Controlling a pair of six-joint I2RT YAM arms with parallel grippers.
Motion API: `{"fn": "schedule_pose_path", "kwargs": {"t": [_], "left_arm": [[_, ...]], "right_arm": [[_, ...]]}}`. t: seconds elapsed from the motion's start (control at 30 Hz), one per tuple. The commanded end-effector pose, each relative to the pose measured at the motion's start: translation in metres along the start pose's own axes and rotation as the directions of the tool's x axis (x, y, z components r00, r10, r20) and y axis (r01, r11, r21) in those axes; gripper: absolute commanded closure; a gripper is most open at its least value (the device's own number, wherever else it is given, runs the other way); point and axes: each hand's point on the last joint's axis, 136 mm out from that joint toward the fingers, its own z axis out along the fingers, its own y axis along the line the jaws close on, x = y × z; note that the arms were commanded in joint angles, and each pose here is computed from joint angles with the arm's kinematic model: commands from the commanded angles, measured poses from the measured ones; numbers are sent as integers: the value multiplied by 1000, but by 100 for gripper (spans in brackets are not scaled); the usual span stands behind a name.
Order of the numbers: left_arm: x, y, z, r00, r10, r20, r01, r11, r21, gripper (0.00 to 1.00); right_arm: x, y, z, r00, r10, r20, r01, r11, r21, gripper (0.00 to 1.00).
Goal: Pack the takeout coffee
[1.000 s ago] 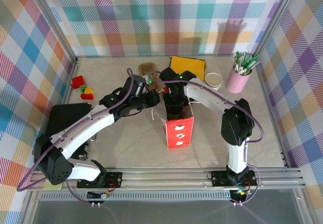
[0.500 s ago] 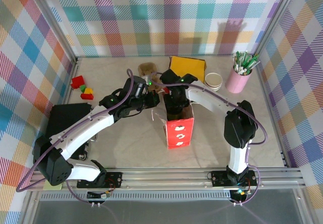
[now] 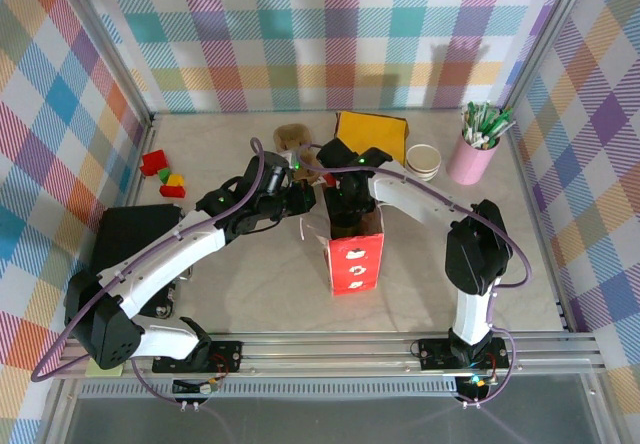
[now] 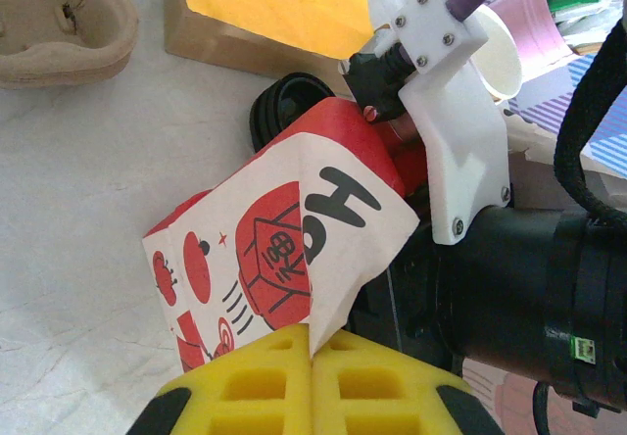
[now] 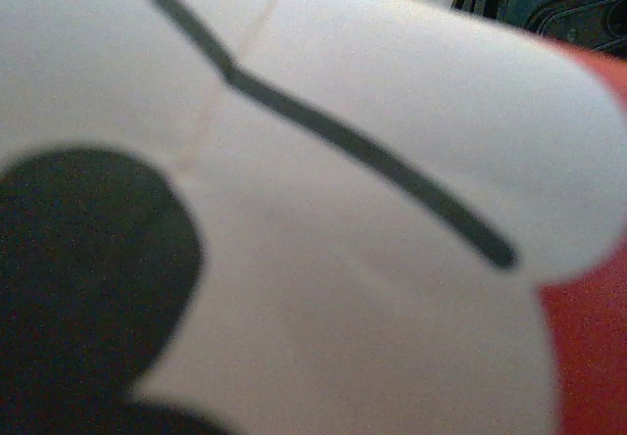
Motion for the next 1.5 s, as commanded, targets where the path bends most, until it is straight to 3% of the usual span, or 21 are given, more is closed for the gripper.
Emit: {"fn": "schedule_pose_path", "kwargs": {"t": [0.0, 0.3, 0.63, 1.2, 1.33, 1.47], "left_arm": [[8, 1, -1, 1000, 24, -17, -24, 1000, -11, 98], [8, 2, -2, 999, 32, -16, -32, 999, -17, 98], [9, 1, -6, 999, 48, -10, -48, 998, -35, 98], [5, -13, -19, 996, 86, 2, -86, 995, -43, 97], [5, -19, -19, 996, 94, -2, -94, 995, -22, 91], [3, -26, -23, 996, 91, -4, -91, 996, 2, 76]], "right_arm": [[40, 1, 17, 984, 2, -176, 1, 1000, 17, 32], [26, 7, -27, 995, -8, -101, 4, 999, -39, 21], [17, 12, -60, 1000, 2, -19, -4, 995, -99, 18], [8, 12, -77, 999, 4, 44, 0, 995, -101, 14], [9, 11, -70, 999, -12, 31, 14, 997, -70, 13], [11, 8, -62, 1000, -18, 18, 18, 999, -39, 13]]}}
